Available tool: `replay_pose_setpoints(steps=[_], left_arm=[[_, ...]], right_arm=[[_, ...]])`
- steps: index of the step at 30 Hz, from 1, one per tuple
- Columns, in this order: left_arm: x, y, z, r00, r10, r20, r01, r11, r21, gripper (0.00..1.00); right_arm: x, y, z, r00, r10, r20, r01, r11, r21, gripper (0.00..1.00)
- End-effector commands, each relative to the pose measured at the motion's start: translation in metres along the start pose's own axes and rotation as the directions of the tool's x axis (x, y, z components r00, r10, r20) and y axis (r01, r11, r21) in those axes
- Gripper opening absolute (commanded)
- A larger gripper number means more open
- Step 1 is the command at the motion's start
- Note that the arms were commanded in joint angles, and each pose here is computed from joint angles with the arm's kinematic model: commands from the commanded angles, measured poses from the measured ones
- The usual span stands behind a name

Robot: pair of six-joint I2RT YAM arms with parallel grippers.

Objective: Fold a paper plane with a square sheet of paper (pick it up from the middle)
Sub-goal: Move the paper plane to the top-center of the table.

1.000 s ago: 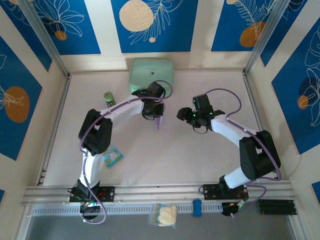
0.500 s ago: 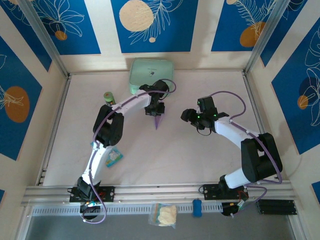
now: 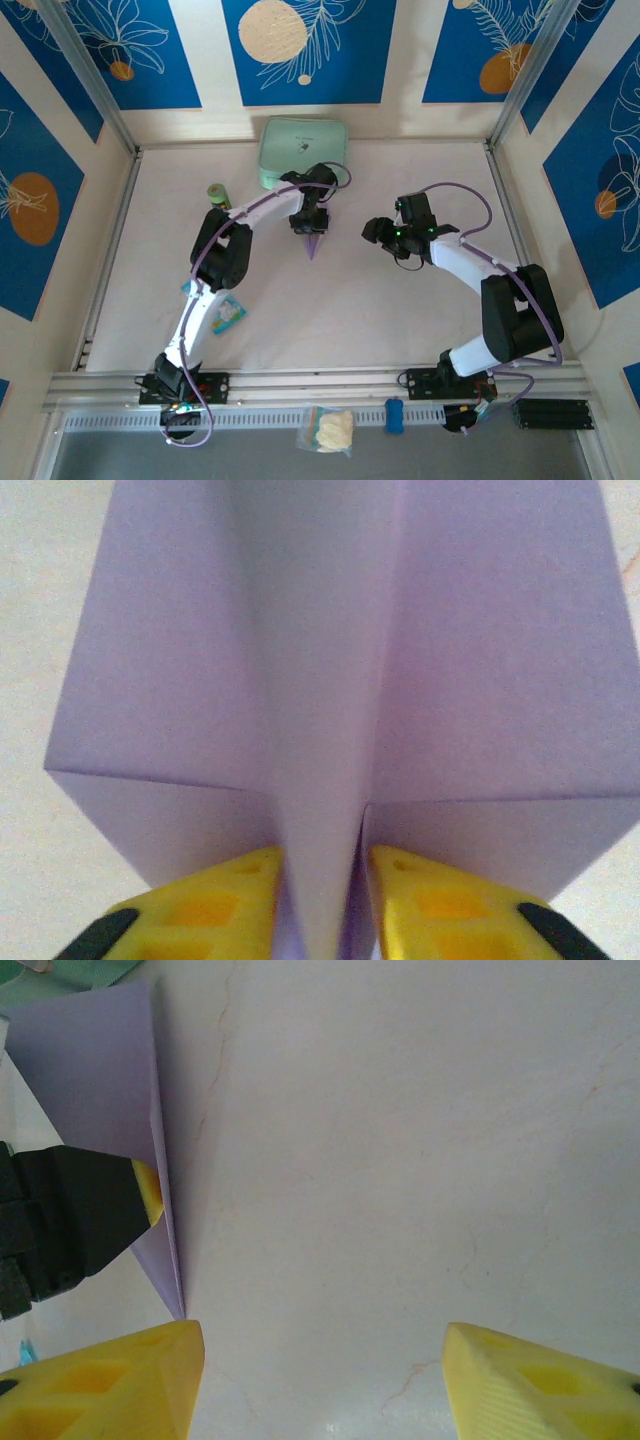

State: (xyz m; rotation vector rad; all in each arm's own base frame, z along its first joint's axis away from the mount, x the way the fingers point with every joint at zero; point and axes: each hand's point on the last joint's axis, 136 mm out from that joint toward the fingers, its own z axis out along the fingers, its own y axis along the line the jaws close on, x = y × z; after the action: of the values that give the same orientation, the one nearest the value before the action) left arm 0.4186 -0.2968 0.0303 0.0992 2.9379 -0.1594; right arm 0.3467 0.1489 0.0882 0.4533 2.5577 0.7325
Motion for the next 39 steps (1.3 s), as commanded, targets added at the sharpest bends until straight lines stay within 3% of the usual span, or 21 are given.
replay_pose_setpoints(steps=[1, 14, 29, 39], left_arm=[[0.003, 0.003, 0.005, 0.999, -0.018, -0.03, 0.018, 1.0, -0.005, 0.3], [0.016, 0.012, 0.026, 0.996, -0.083, -0.043, 0.081, 0.996, -0.042, 0.42], [0.004, 0.031, 0.027, 0.977, -0.203, 0.064, 0.21, 0.968, -0.134, 0.43], [0.013, 0.021, 0.031, 0.991, -0.134, -0.002, 0.133, 0.987, -0.091, 0.51]], right_arm=[[0.004, 0.0, 0.003, 1.0, -0.009, -0.024, 0.009, 1.0, -0.015, 0.64], [0.006, -0.001, 0.007, 0.999, -0.004, -0.042, 0.003, 1.0, -0.015, 0.64], [0.007, -0.001, 0.011, 0.999, -0.004, -0.054, 0.003, 1.0, -0.017, 0.64], [0.007, 0.0, 0.012, 0.998, -0.006, -0.059, 0.005, 1.0, -0.022, 0.63]])
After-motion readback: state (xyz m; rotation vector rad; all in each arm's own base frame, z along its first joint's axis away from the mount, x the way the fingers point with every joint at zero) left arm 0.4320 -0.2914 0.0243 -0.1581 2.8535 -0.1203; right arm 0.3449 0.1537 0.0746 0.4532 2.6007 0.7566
